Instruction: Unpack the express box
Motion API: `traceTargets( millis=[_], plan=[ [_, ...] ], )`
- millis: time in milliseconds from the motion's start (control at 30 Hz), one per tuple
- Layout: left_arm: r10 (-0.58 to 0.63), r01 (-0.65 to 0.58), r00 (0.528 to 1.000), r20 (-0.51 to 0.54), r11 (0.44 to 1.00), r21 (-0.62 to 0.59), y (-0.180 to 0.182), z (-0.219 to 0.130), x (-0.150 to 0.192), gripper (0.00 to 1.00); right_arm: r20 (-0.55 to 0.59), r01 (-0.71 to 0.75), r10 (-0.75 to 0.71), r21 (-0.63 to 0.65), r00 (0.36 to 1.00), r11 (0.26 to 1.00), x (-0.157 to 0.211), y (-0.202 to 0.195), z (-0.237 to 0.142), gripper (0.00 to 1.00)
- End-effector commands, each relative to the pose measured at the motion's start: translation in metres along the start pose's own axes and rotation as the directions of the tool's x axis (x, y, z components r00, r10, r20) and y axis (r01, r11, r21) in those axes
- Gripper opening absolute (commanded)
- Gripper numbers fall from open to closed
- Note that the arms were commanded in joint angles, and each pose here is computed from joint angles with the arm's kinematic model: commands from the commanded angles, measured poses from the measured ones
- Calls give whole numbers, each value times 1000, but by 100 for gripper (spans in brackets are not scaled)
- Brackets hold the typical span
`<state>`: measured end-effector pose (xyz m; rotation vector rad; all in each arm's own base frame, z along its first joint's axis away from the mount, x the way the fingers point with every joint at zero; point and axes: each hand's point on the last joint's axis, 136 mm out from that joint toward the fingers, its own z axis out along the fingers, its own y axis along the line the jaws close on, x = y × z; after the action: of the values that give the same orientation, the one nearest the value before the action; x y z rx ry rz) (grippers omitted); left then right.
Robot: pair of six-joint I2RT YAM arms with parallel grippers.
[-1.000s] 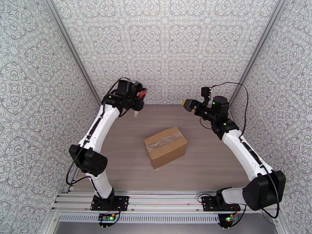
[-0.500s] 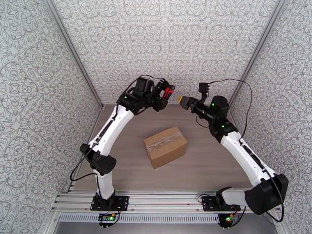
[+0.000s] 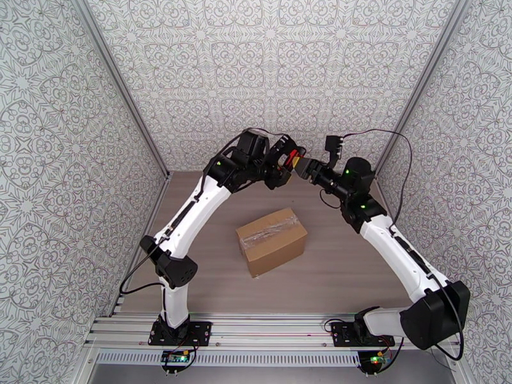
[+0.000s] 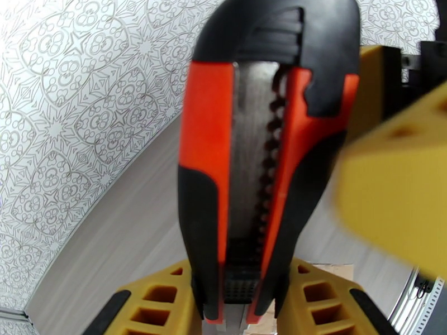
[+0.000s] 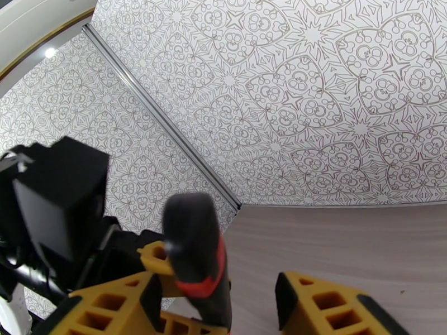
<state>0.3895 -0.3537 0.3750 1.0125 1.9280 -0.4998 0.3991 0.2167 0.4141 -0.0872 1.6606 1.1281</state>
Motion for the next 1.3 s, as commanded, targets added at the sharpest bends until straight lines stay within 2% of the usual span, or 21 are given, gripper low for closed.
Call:
traceTargets(
  millis=[0,200,433,667,767,833,967,1100,1267],
  plan=[
    [70,-70,998,-5,998,-5,-12,0,-4,18,-21,-7,6,-27,1000,1000,0,7,6,55],
    [99,-99,995,-7,995,-12,-19,2,-6,18,-42,-20,19,-33,999,999,5,7,6,49],
    [106,-106,994,15,994,-14,-23,1,-13,18,-56,-20,19,-23,998,1000,12,3,5,36],
    [122,-122,992,39,993,-1,-31,3,-19,18,-61,-19,18,-23,998,1000,16,-1,6,29],
    [134,-134,990,38,991,-10,-32,4,-19,18,-46,-11,10,-22,999,1000,15,-1,5,24],
    [138,-137,990,33,990,-21,-30,5,-18,19,-35,-4,4,-16,999,1000,14,-3,4,17],
    [134,-134,991,9,991,-32,-28,8,-12,28,-3,15,-15,-12,1000,1000,9,-1,1,10],
    [136,-137,990,-26,990,-46,-24,8,-3,45,34,42,-42,-6,999,999,-1,3,-3,7],
    [108,-109,994,-33,994,-1,-23,6,12,48,52,62,-61,-9,997,998,-9,10,-6,5]
  ],
)
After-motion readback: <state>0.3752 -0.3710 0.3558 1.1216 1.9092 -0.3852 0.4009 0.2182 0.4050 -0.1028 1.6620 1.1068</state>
